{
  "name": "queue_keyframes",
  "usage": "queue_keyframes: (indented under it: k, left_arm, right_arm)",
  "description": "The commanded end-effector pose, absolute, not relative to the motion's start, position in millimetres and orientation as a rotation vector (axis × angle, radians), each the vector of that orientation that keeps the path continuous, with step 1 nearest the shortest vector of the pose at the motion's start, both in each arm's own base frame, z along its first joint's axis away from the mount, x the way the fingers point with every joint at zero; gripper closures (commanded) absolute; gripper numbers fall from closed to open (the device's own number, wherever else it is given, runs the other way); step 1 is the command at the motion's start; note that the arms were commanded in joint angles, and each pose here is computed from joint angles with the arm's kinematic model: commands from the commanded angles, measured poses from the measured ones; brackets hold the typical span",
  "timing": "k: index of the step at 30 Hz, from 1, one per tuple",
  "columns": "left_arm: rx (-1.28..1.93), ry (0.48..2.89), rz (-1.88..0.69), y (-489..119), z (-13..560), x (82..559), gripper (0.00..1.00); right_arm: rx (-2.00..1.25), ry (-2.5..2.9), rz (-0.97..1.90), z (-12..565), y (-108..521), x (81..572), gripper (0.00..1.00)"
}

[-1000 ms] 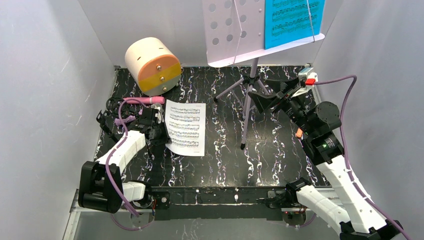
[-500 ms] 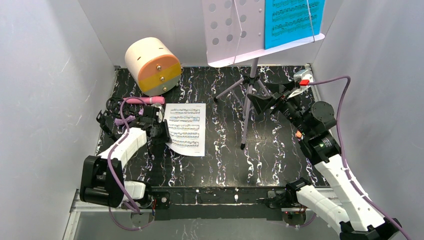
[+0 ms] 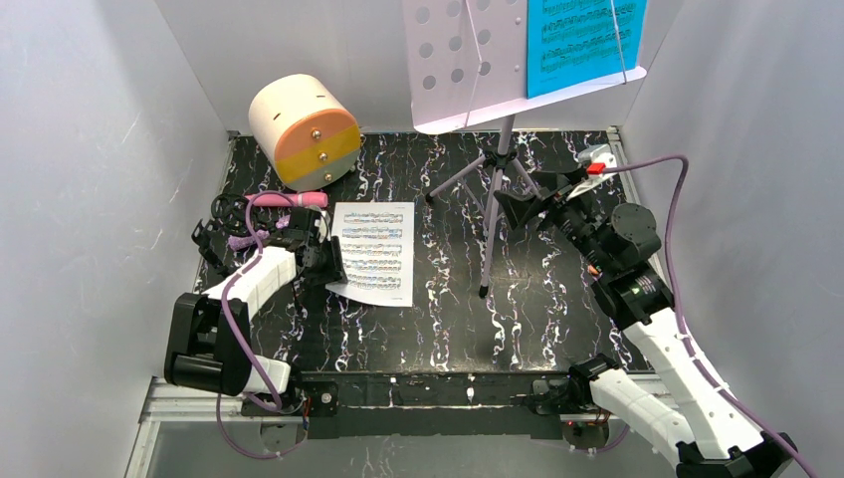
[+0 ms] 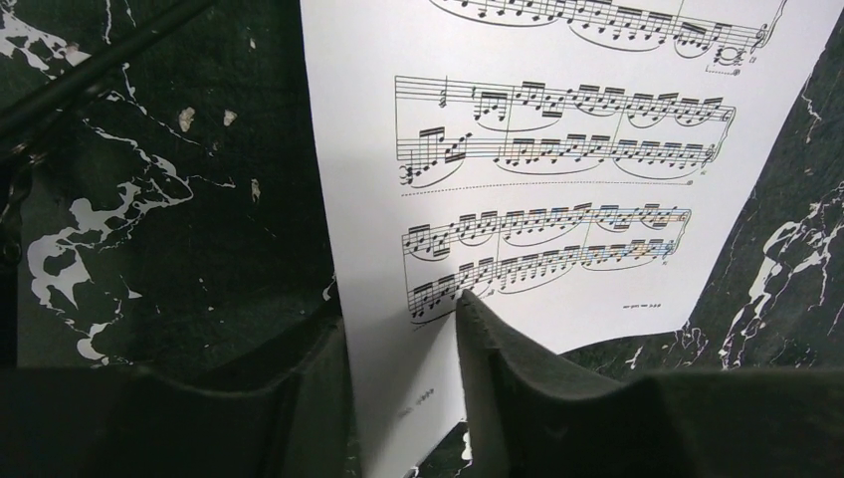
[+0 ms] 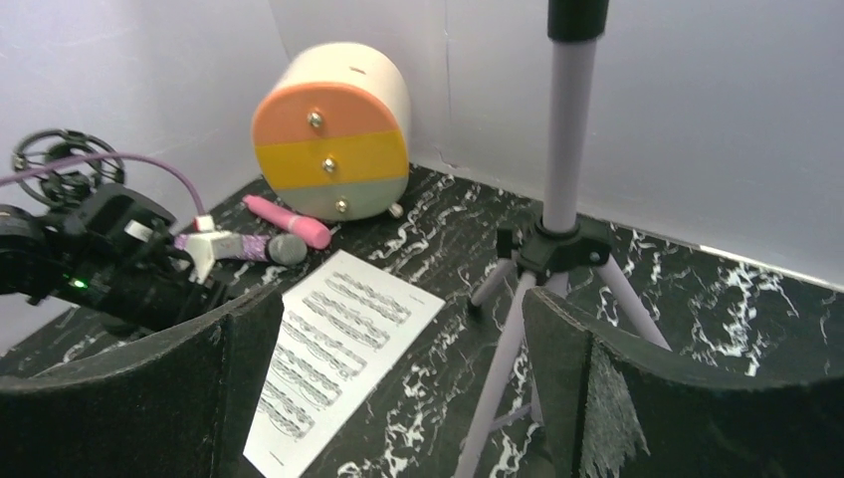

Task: Pack up the instrument practice props
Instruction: Place the sheet music at the center of the board.

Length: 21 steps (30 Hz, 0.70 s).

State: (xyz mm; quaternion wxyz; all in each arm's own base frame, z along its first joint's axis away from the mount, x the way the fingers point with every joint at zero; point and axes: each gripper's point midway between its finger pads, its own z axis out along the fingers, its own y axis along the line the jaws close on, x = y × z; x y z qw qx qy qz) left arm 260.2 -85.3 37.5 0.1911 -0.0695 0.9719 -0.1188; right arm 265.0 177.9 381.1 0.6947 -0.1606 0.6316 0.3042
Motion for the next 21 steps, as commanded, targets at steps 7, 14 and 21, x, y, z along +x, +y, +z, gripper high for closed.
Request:
queue_keyframes:
  k: [7,14,21]
  left_arm:
    - [-0.173,2.633,-0.263,-73,65,266,0.43]
    - [-0.158,2.575,-0.316,-79,77,271,0.39]
    - [-0.224,2.508,-0.307,-81,86,304,0.36]
  right_arm:
    - [-0.343,1.478,0.555,342,166,282,0.01]
    - [-0.327,1.497,0.532,323,166,293,0.01]
    - [-0.333,1.506,0.543,316,172,301,0.01]
